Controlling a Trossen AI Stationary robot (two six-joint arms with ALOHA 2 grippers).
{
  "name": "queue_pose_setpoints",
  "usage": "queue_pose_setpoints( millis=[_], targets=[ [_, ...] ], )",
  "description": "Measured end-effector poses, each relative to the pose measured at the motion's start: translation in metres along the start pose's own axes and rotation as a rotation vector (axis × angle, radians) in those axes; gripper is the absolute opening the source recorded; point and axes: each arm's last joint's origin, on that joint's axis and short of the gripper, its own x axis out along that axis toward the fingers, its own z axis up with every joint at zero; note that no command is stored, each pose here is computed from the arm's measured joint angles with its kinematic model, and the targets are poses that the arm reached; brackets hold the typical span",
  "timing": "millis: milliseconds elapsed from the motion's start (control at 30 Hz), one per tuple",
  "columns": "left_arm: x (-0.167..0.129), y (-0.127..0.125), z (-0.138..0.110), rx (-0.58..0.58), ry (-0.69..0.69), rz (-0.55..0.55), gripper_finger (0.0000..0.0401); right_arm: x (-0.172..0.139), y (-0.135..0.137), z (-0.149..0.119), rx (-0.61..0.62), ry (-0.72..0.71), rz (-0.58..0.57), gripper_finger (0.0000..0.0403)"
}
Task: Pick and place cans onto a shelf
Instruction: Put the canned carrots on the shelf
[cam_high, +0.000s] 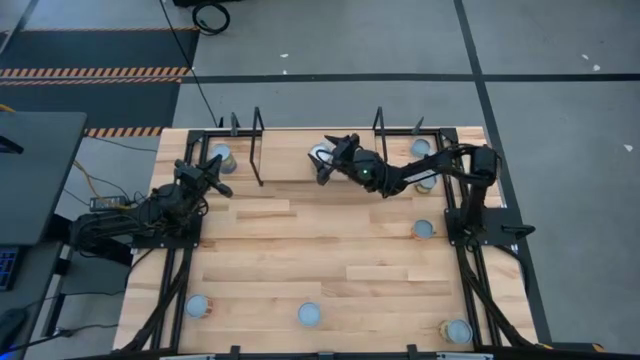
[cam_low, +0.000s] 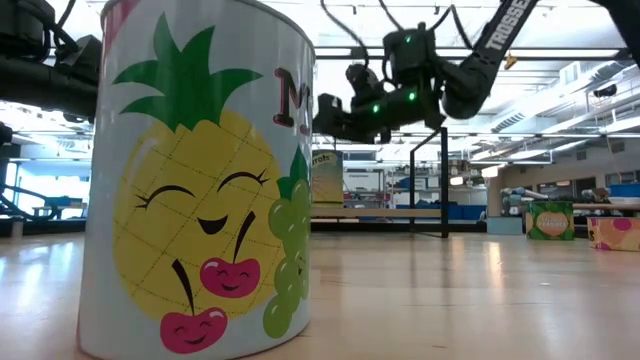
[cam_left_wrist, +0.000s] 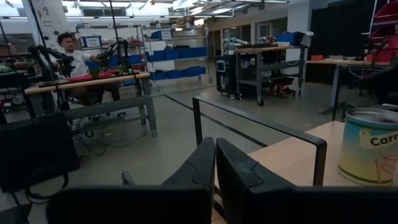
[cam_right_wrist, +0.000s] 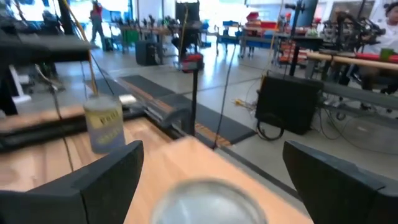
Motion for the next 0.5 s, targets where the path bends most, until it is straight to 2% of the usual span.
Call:
queue_pose_setpoints(
  millis=[200,300,500],
  targets=[
    [0.000,0.000,0.000,0.000,0.000,0.000,0.0023,-0.021,0.008,0.041,0.021,-0.053,0.107,0.0389],
    [0.000,0.000,0.000,0.000,0.000,0.000,0.0023,-0.036,0.013,0.056,-0.009,-0.011,0.156,0.0383],
    [0.000,0.000,0.000,0.000,0.000,0.000,0.0023,-0.060,0.012,0.056,-0.259,0.225,0.164,0.0367]
  ],
)
